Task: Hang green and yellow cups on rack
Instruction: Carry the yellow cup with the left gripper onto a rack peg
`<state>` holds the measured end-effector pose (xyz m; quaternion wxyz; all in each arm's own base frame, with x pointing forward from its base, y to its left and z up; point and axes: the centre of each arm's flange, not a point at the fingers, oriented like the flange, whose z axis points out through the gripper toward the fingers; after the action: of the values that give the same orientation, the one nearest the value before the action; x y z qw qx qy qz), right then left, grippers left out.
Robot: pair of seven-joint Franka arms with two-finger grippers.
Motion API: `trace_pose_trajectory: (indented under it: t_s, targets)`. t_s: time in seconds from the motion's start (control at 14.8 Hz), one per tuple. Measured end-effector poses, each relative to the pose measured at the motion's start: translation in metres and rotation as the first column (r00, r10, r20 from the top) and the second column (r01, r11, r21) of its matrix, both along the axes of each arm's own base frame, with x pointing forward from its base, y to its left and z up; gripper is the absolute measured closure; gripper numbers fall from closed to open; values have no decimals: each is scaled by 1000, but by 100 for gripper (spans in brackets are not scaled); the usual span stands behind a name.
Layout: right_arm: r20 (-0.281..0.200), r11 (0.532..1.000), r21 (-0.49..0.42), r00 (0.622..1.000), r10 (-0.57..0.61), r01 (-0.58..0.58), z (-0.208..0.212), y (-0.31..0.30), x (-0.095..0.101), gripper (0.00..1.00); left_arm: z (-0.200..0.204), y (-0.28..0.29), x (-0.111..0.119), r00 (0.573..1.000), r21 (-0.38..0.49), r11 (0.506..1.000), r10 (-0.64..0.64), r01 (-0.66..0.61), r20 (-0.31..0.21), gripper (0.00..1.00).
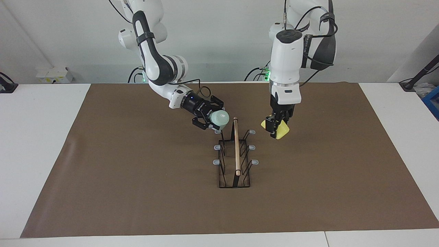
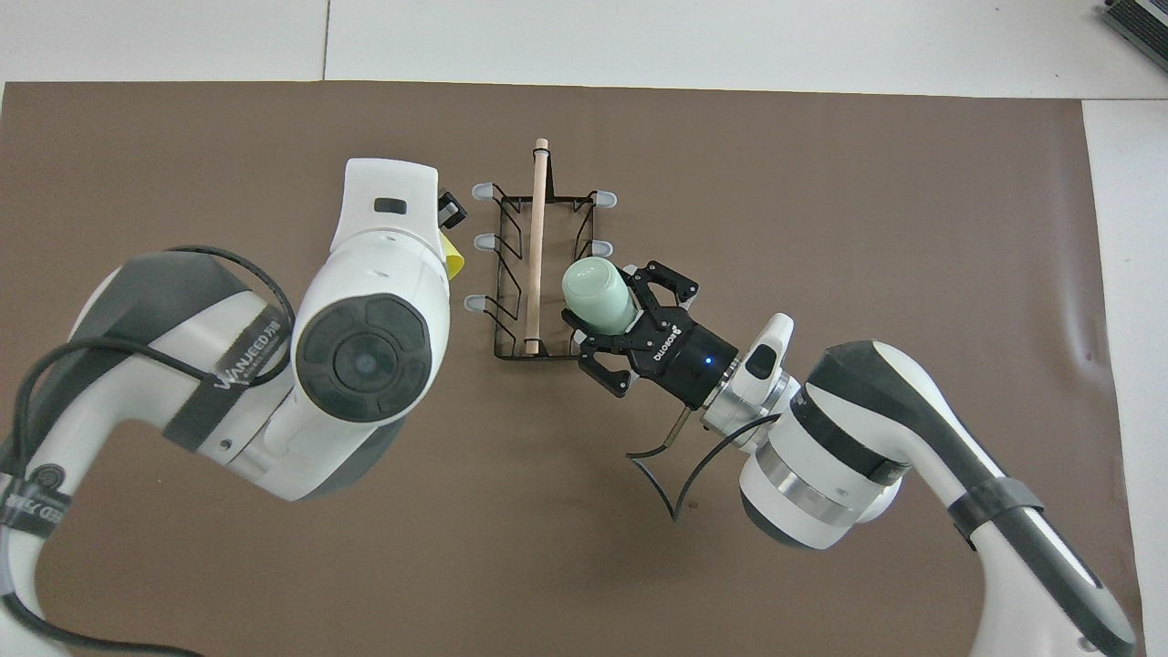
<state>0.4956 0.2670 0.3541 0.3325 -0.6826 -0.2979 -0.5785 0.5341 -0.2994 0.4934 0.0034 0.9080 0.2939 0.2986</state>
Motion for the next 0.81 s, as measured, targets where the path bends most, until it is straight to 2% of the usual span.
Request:
trace_pose_trajectory:
  t_s: [0.14,0.27,0.41,0.54,0.81]
  targets:
    - [24,1000,4,1000,7,-7,1,1,1,31,-9,-5,-13,994,62,998,13,-20,109,33]
    - [41,1000,0,999,9,-9,2,2,2,31,-20,-9,-22,981,110,994,4,-26,195,33]
    - [61,1000,-10,998,10,-10,-1,2,3,31,-31,-12,-28,972,140,990,-18,-15,235,33]
    - [84,1000,6,996,-5,4,-11,5,5,31,-35,-18,-33,969,151,989,-35,-2,244,33]
    - [79,1000,-9,997,-1,1,-36,7,9,31,-47,-26,-41,951,178,984,-38,-18,306,33]
